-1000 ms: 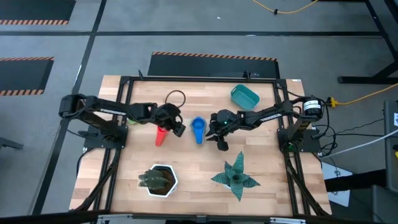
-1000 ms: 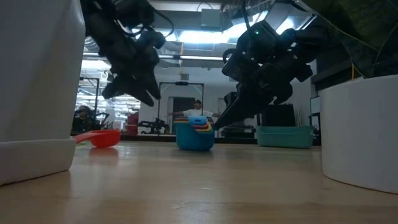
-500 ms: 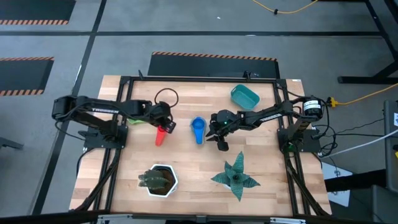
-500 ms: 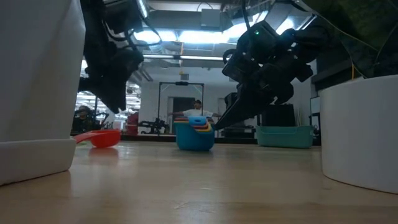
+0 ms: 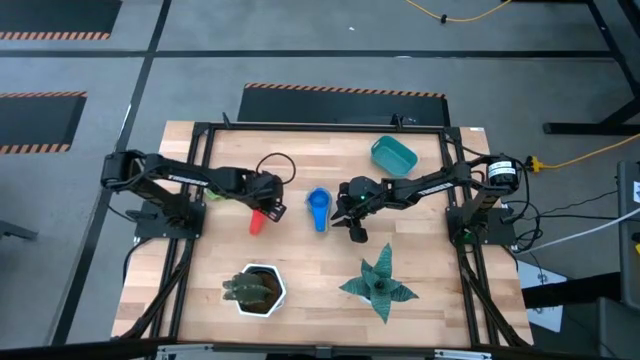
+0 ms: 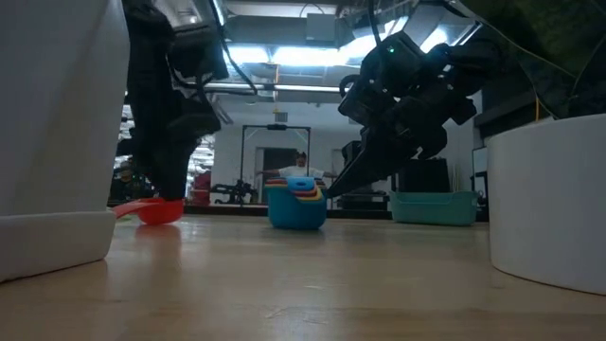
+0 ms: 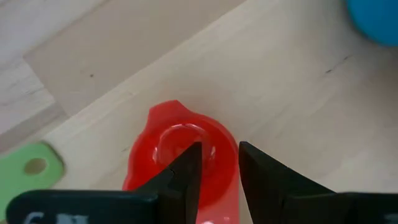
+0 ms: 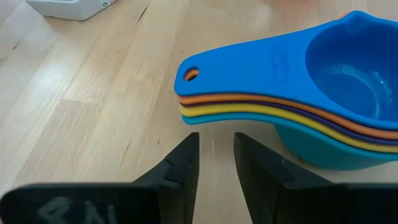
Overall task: Nest measuring cups in basket
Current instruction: Stack the red measuring cup on top of the blue measuring cup
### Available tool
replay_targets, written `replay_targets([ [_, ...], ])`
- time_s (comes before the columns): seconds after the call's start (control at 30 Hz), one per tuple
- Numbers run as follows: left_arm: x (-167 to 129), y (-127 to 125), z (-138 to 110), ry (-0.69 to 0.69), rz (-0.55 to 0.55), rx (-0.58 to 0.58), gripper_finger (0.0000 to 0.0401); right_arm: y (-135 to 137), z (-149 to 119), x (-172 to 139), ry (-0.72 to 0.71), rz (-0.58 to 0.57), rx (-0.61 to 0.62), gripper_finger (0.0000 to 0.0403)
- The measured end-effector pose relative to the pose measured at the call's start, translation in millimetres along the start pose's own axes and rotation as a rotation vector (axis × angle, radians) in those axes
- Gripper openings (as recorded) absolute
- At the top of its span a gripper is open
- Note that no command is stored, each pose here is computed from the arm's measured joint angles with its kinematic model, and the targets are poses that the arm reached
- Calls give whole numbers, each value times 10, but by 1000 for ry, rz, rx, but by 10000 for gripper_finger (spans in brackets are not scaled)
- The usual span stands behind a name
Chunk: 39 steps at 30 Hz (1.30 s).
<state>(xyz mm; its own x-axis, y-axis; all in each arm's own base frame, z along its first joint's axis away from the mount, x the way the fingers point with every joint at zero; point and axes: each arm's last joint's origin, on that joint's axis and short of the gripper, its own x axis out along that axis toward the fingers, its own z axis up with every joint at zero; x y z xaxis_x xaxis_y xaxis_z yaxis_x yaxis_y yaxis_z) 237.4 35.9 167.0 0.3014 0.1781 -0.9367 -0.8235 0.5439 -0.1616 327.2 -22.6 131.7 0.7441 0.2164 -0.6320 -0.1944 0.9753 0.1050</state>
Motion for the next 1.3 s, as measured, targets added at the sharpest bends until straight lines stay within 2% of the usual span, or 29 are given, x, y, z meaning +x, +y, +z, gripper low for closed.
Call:
replay_targets([
  [0.3,160,-9,-20,40,47,5,98,0,0,0,0,0,0,106],
  [0.83,174,-14,-18,40,46,2,98,0,0,0,0,0,-1,106],
  [0.97,173,-14,-18,39,46,2,78,0,0,0,0,0,0,106],
  [1.17,173,-22,-11,33,38,-2,16,16,72,-96,-23,-8,-12,106],
  [1.3,169,-56,15,15,-2,-8,11,10,147,-294,-11,-65,-47,106],
])
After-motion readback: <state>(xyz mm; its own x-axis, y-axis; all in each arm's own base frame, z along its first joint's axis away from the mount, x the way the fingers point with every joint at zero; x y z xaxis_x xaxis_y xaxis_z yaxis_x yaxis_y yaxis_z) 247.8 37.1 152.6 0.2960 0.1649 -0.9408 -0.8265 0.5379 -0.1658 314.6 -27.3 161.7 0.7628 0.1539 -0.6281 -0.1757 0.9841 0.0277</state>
